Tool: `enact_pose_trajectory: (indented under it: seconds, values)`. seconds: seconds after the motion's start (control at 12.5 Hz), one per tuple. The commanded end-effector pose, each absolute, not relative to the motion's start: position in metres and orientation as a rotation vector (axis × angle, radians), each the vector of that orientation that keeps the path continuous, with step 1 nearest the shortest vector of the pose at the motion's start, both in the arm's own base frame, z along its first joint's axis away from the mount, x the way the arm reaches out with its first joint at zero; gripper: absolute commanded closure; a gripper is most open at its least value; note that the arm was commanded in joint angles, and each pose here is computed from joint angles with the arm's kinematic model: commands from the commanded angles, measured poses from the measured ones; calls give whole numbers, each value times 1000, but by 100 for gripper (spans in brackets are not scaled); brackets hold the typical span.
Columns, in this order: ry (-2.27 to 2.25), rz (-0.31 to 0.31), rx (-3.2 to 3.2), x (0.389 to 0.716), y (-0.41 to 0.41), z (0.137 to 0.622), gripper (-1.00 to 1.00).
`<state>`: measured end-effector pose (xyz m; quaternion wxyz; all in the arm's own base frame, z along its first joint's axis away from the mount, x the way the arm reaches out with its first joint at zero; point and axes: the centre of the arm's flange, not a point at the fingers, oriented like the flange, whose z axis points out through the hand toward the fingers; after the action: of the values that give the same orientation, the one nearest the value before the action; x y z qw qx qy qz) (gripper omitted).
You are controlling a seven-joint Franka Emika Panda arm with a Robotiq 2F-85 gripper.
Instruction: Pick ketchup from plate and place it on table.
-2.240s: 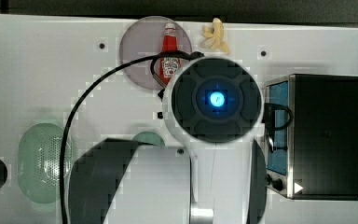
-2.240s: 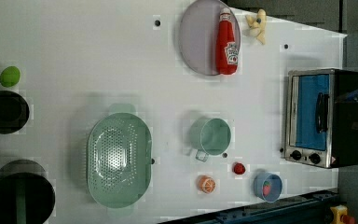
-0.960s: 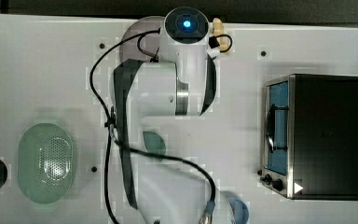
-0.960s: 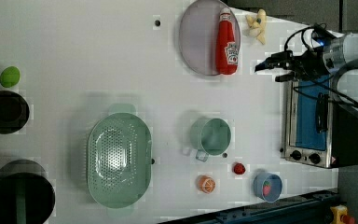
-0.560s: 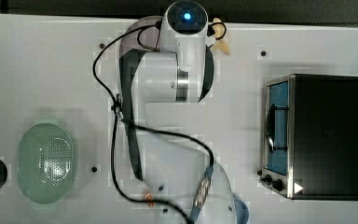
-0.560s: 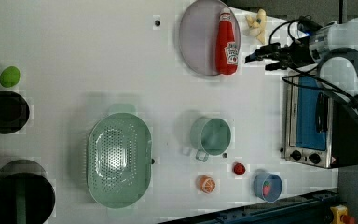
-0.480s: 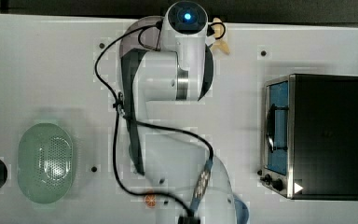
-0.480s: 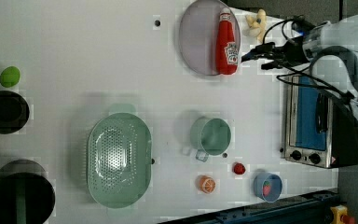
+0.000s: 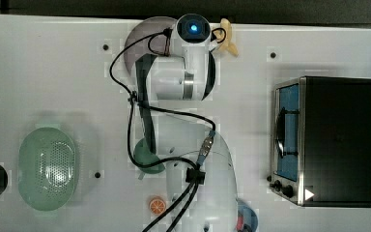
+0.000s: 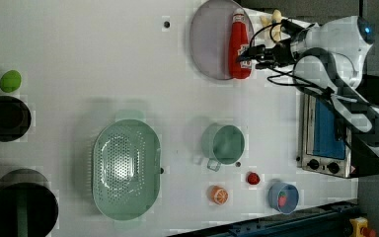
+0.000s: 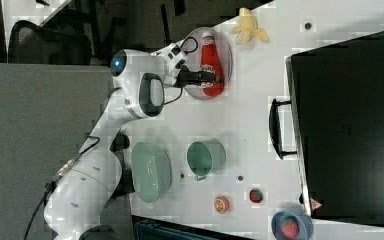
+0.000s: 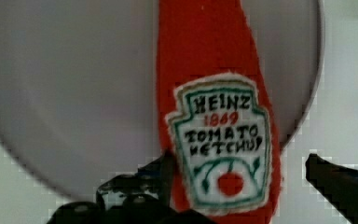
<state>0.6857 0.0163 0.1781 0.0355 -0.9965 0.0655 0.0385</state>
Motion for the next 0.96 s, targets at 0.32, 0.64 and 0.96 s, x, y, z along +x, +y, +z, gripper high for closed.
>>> enact_pose_trajectory:
  seconds: [0.32,0.64,0.96]
  values:
    - [34,-111,-3078,708,37,171,-100]
    - [38,-130,-3075,709,37,161,-68]
    - [40,-159,-3072,713,37,177,-17]
